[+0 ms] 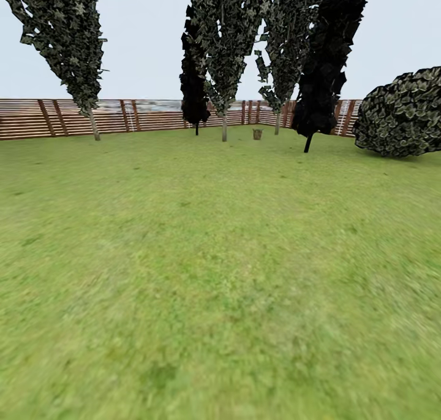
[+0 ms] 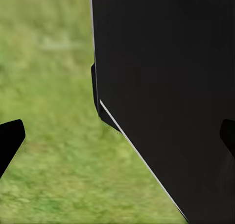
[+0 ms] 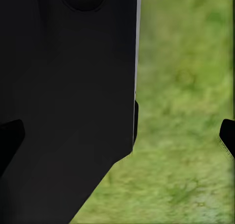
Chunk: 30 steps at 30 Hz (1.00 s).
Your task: Take the three Easter eggs out of the wicker basket on the lawn in the garden, then place them on the lawn next to a single tree (choose any tree) so that all three eggs are next to the same tree and none are left in the basket.
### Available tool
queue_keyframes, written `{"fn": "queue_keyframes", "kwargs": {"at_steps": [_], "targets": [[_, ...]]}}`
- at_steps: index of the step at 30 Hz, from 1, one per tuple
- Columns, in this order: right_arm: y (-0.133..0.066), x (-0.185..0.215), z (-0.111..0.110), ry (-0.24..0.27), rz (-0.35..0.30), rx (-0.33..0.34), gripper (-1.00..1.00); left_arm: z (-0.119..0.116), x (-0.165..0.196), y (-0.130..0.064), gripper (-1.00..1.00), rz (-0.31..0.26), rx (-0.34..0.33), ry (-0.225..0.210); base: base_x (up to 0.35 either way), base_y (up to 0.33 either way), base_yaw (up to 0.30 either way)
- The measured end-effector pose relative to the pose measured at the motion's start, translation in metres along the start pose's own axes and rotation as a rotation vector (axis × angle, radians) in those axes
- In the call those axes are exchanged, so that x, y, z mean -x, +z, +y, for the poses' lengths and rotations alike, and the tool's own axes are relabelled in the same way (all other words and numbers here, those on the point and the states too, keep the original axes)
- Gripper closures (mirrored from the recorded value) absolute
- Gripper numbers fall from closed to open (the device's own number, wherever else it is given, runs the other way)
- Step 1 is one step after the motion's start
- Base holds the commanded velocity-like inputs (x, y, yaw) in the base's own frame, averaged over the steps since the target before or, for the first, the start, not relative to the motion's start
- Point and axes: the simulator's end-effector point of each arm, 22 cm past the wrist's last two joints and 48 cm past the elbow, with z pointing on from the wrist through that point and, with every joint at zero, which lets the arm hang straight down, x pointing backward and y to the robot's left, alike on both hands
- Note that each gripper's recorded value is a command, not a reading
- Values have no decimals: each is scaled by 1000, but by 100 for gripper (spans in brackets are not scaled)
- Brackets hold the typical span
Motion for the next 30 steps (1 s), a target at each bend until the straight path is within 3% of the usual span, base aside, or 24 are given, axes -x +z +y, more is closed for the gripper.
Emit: {"fn": "queue_keyframes", "kwargs": {"at_steps": [30], "targets": [[0,0,0,2,1,0,-100,-1,0,0,-100,0,-1,0,330,0,0]]}}
